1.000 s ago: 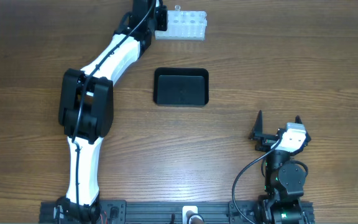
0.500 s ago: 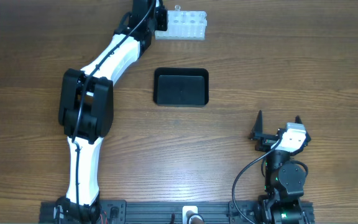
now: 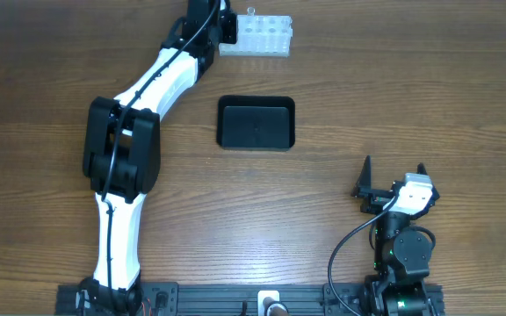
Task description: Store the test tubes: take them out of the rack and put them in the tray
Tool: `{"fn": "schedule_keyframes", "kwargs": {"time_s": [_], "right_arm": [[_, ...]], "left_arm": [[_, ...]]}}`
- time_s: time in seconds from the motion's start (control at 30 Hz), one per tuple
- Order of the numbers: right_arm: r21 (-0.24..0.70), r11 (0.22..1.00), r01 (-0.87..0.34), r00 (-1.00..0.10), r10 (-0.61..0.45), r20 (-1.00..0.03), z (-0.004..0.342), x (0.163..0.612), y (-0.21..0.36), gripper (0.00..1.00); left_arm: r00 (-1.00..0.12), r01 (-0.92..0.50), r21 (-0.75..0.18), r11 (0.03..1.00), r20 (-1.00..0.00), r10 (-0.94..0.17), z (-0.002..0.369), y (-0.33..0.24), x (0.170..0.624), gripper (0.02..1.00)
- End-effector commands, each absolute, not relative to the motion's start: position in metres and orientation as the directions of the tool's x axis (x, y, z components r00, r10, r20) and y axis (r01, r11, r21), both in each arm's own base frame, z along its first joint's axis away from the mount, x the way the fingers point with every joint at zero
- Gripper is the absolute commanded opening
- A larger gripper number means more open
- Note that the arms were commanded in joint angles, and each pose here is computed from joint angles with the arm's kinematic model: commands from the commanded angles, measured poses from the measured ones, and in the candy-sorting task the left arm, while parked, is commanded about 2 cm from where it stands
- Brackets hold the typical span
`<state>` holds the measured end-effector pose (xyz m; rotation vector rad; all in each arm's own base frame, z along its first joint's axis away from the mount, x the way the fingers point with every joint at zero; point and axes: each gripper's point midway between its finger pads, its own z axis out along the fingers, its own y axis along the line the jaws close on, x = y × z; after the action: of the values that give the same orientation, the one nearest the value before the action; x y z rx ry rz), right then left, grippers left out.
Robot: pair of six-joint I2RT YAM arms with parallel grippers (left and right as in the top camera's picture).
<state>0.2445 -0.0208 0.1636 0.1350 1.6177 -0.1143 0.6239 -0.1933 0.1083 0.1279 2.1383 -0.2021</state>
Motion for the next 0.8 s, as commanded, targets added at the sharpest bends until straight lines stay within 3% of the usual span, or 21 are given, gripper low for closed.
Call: {"fn": "schedule_keyframes", "kwargs": {"time_s": [0.03, 0.5, 0.67, 0.8], "right_arm": [[0.013, 0.987, 0.163, -0.047, 0.020, -0.999, 0.162, 0.244, -0.022, 0.991], [0.013, 0.987, 0.163, -0.047, 0.020, -0.999, 0.162, 0.244, -0.022, 0.991], [0.013, 0.987, 0.163, -0.047, 0.020, -0.999, 0.162, 0.244, -0.022, 0.991], [0.013, 0.987, 0.163, -0.047, 0.020, -0.999, 0.162, 0.244, -0.022, 0.993]], "left_arm": [[-0.531, 0.185, -0.111, 0.976, -0.847, 0.004, 0.114, -0.199, 0.628, 0.187], [-0.519, 0.188, -0.113, 0.976, -0.854, 0.001, 0.120, -0.201, 0.629, 0.152], [-0.495, 0.196, -0.115, 0.974, -0.869, -0.003, 0.139, -0.204, 0.627, 0.141], [-0.445, 0.209, -0.110, 0.972, -0.895, -0.006, 0.175, -0.205, 0.624, 0.137]]}}
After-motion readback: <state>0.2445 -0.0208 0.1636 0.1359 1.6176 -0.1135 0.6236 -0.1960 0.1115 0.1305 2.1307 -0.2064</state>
